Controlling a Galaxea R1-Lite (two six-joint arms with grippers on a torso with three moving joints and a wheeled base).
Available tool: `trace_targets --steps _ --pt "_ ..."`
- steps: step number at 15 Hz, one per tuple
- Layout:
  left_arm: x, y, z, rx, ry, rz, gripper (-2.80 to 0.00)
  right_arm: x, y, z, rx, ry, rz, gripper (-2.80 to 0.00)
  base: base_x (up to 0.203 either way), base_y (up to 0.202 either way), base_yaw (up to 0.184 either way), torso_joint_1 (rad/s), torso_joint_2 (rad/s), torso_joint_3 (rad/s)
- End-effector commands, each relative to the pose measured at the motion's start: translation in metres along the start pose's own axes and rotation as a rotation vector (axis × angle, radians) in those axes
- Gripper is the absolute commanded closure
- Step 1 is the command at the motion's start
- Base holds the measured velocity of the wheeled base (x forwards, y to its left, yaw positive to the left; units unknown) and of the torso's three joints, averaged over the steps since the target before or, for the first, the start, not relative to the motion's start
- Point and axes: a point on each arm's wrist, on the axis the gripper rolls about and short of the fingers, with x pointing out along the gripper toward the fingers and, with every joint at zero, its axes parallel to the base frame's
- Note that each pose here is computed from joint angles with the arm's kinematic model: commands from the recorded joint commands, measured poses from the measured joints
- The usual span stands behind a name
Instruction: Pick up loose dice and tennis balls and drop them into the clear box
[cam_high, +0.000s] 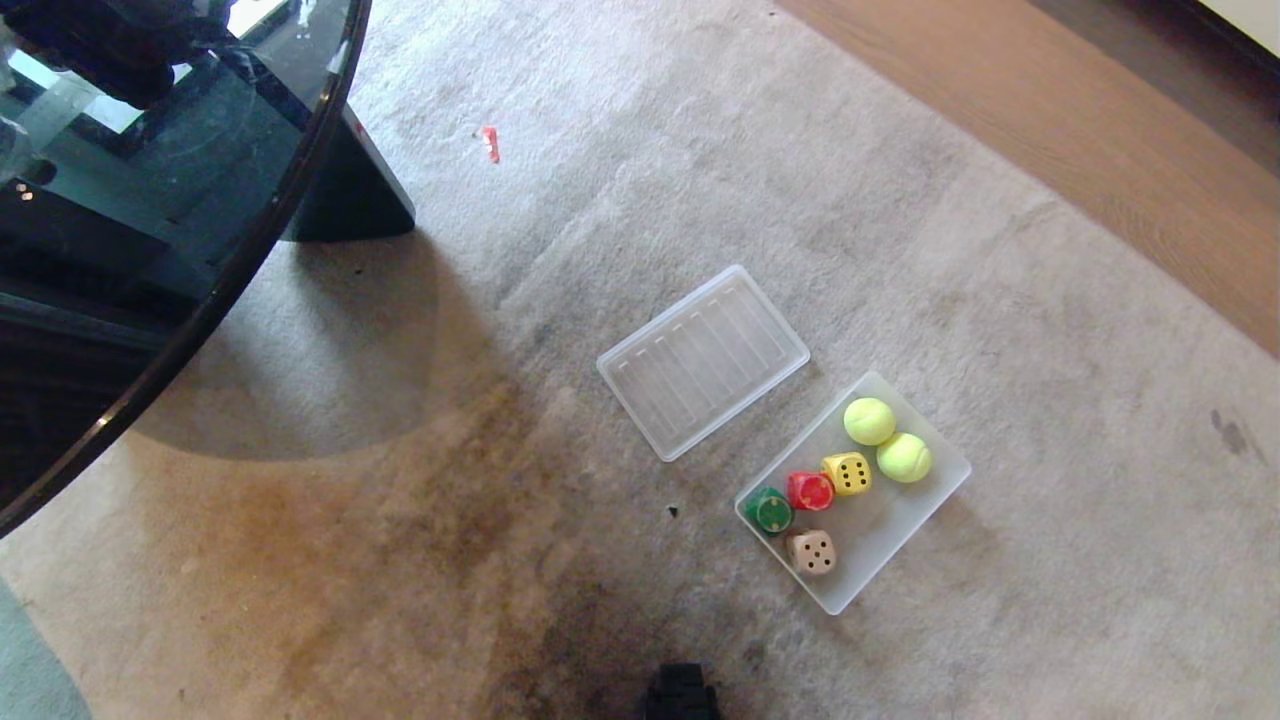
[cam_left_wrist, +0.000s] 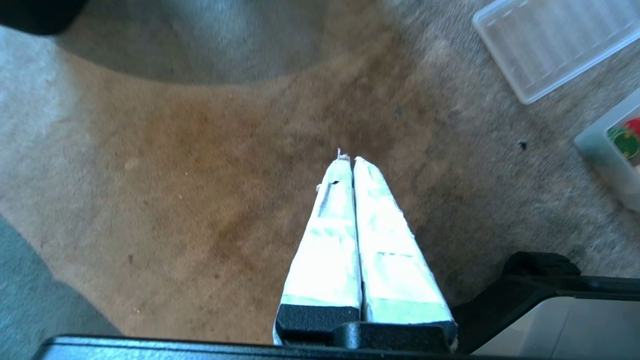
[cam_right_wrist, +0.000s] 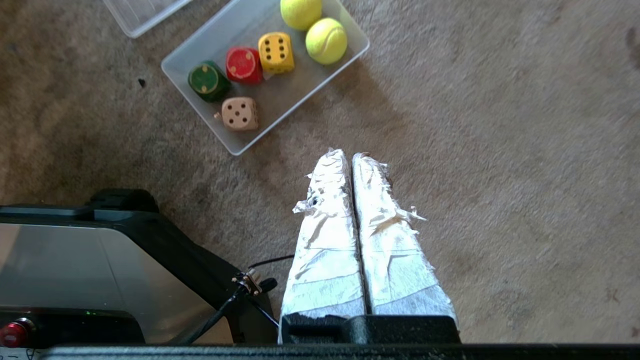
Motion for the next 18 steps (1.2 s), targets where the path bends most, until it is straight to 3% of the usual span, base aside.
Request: trace_targets --steps 1,18 --pt "0.0001 0.0 -0.0004 0.0 0.002 0.0 0.0 0.0002 0.0 0.0 -0.001 0.004 0.001 0.0 0.0 0.0 0.0 0.007 0.0 0.212" --pt "0.0002 0.0 -0.0004 -0.002 0.003 0.0 0.0 0.0002 0.0 0.0 -0.001 0.004 0.0 0.0 0.0 0.0 0.0 0.002 0.0 0.204"
